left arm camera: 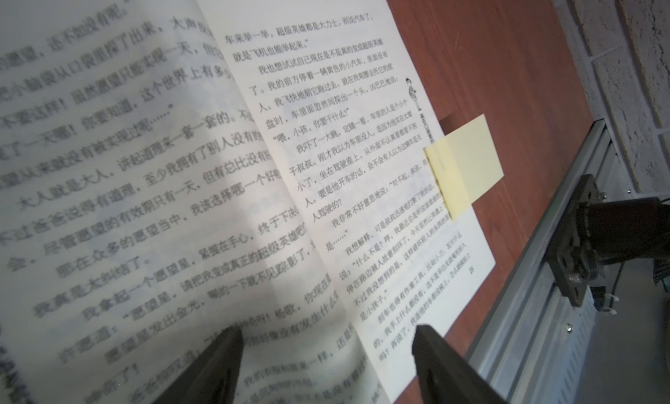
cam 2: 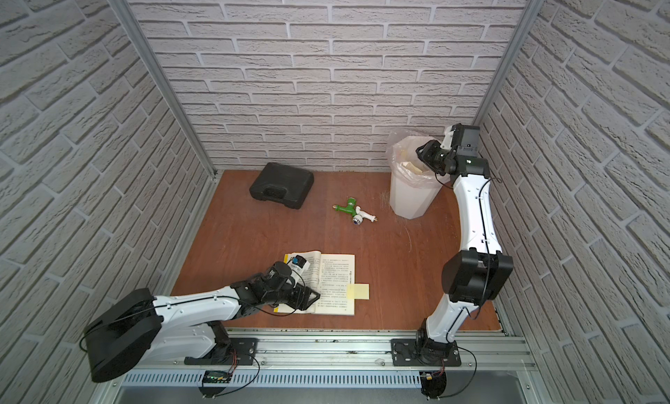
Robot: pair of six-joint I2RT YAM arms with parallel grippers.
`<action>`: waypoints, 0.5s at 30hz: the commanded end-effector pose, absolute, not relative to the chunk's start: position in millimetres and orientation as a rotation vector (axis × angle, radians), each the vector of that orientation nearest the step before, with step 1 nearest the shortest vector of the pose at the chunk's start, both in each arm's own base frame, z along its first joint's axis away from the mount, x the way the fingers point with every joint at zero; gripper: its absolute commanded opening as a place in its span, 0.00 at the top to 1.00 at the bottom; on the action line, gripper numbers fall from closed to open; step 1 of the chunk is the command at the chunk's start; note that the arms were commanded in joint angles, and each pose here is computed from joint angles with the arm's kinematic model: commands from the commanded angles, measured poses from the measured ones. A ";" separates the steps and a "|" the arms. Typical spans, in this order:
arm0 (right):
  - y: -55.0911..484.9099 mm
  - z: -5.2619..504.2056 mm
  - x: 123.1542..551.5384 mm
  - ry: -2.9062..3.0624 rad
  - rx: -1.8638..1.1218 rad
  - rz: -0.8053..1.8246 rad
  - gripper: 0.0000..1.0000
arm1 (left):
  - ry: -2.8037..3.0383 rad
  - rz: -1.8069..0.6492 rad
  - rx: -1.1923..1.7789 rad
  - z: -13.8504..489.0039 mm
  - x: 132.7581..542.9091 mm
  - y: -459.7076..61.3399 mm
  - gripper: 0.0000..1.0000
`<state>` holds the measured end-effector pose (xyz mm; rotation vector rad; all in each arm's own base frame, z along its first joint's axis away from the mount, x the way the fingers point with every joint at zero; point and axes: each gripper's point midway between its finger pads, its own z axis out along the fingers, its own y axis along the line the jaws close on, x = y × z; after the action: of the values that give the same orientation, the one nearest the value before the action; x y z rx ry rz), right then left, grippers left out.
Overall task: Peel off the used sticky note
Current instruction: Place the note in the trash bin.
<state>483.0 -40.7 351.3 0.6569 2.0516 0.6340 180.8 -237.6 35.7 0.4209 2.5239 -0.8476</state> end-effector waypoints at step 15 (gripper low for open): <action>58.3 234.1 315.9 2.208 0.493 0.819 0.53 | 2.554 -0.780 0.525 49.5 191.6 -246.3 0.21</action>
<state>332.2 50.6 248.4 0.5417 2.1820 0.8100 187.1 -243.6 46.1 0.4932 2.5635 -0.7871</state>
